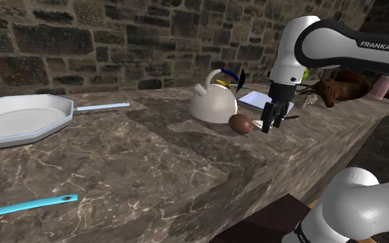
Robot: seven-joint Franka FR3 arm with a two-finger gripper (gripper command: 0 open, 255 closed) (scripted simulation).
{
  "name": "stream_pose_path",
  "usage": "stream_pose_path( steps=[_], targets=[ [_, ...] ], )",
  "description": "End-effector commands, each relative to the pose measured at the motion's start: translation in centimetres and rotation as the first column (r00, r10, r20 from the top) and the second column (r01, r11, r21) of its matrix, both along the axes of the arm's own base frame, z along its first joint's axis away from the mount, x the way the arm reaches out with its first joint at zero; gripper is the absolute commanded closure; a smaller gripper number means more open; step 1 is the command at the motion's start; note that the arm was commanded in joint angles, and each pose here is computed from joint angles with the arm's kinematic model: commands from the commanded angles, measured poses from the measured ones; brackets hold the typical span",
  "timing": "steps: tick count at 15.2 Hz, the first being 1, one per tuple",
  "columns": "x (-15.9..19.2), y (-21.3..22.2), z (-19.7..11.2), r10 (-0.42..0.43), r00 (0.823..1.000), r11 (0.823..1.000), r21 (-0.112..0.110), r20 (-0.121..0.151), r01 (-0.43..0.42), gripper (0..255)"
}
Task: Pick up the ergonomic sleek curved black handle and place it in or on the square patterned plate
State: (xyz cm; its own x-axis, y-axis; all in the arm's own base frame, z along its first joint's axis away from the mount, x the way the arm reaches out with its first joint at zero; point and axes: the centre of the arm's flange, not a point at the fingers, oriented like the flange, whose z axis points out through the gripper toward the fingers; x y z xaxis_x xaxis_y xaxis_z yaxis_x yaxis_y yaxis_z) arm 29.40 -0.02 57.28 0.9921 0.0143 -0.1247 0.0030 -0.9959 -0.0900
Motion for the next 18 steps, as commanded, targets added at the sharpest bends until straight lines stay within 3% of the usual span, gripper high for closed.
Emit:
stream_pose_path(
  steps=[1, 5, 9, 13, 18],
  targets=[
    [0.0, 0.0, 0.0, 0.000, 1.000, 1.000, 0.000, 0.000, 0.000, 0],
    [2.3, -3.5, 0.0, 0.031, 0.994, 1.000, -0.006, 0.103, -0.030, 0],
    [4.7, -6.9, 0.3, 0.062, 0.977, 0.998, -0.015, 0.205, -0.060, 0],
    [7.1, -10.3, 0.9, 0.092, 0.948, 0.996, -0.027, 0.304, -0.088, 0],
    [10.2, -14.4, 1.9, 0.130, 0.897, 0.991, -0.046, 0.422, -0.122, 0]
  ],
)
